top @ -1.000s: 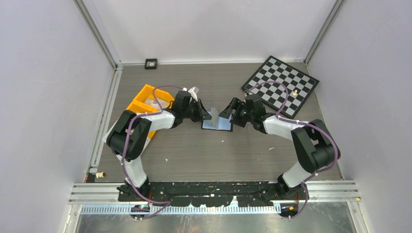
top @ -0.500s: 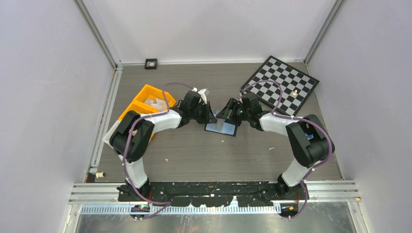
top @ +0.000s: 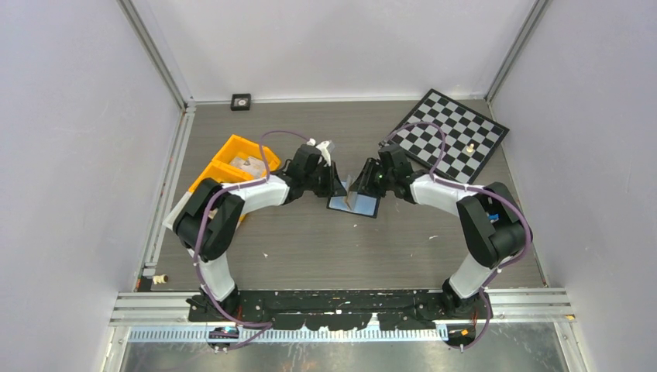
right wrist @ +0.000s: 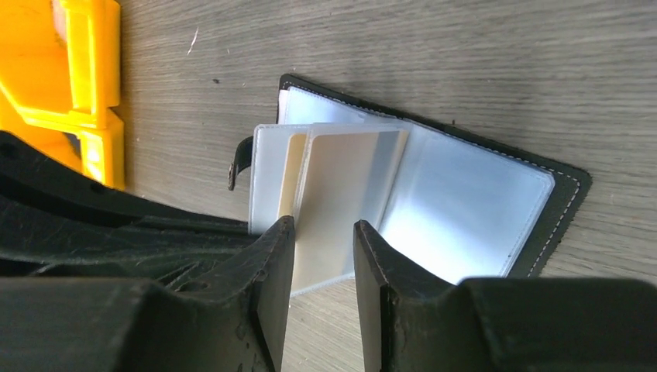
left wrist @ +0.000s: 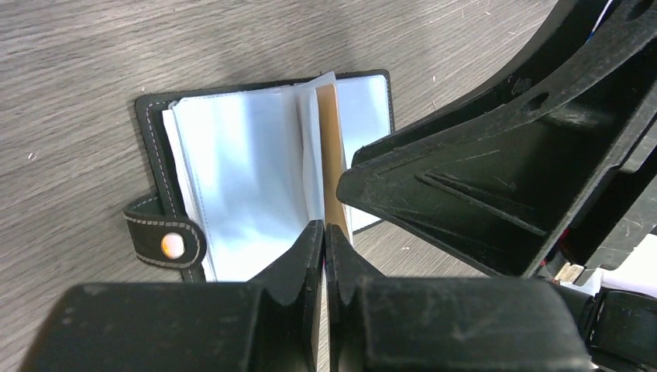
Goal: Take the credit cards out of the card holder
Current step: Remove the credit card from the card holder.
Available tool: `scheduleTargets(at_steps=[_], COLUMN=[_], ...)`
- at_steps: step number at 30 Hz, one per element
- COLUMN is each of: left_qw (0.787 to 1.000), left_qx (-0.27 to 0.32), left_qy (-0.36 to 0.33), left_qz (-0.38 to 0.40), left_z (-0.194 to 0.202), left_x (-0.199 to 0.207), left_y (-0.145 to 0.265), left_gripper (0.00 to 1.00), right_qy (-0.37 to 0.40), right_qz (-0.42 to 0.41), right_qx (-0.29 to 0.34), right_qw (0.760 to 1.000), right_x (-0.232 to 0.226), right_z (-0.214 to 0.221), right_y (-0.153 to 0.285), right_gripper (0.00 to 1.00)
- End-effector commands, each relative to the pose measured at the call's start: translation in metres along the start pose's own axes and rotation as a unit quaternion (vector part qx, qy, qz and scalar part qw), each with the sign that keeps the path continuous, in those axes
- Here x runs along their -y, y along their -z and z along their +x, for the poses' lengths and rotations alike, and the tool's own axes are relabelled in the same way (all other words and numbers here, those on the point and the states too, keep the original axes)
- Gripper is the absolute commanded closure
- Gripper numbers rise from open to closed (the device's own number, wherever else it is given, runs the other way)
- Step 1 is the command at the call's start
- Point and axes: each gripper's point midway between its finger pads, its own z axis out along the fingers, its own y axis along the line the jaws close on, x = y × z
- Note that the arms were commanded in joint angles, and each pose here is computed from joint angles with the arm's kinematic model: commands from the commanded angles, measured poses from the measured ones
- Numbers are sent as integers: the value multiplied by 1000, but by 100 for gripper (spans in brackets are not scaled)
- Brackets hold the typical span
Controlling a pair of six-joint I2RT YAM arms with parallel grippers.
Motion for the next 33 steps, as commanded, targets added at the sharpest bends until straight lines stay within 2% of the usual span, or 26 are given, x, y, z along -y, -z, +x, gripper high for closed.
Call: scheduleTargets(at_steps=[1,8,10,11,14,15,17,20,25,30,32,33], left_qw=[999,1000,1000,1000,1000,1000,1000,1000,999,997,996,995], left_qx=[43,27,25,25,26,27,26,22,4,-19,-22,-21], left_qy=[-16,12,14,13,12,11,11,15,44,78,86,95], left_qz=[8,4,7,7,3,3,3,8,27,22,23,32], left_z=[-22,-19,-19,-19,-19,-19,-19,-18,-13,-7,-6,-8], left_x=[16,4,5,5,4,4,4,4,0,-16,-20,-21], left_y=[18,9,8,9,10,10,9,6,-2,-12,-13,-14], left_gripper=[94,97,97,97,97,97,96,95,88,80,82,91], right_qy=[51,44,43,39,35,36,54,62,39,-8,-20,-25], right_qz=[78,132,136,140,134,118,64,-10,-19,-44,-45,-44], right_qx=[35,129,145,153,171,172,156,140,89,33,22,19], right_qw=[995,982,979,977,975,977,984,988,995,998,999,999], right_x=[8,23,24,25,23,18,1,-23,-20,-12,-8,-6], right_z=[-17,-44,-49,-50,-54,-54,-46,-37,-25,-13,-11,-11], right_y=[10,38,45,48,56,57,55,50,25,-2,-7,-9], right_gripper=[63,77,81,86,89,86,69,56,57,63,64,65])
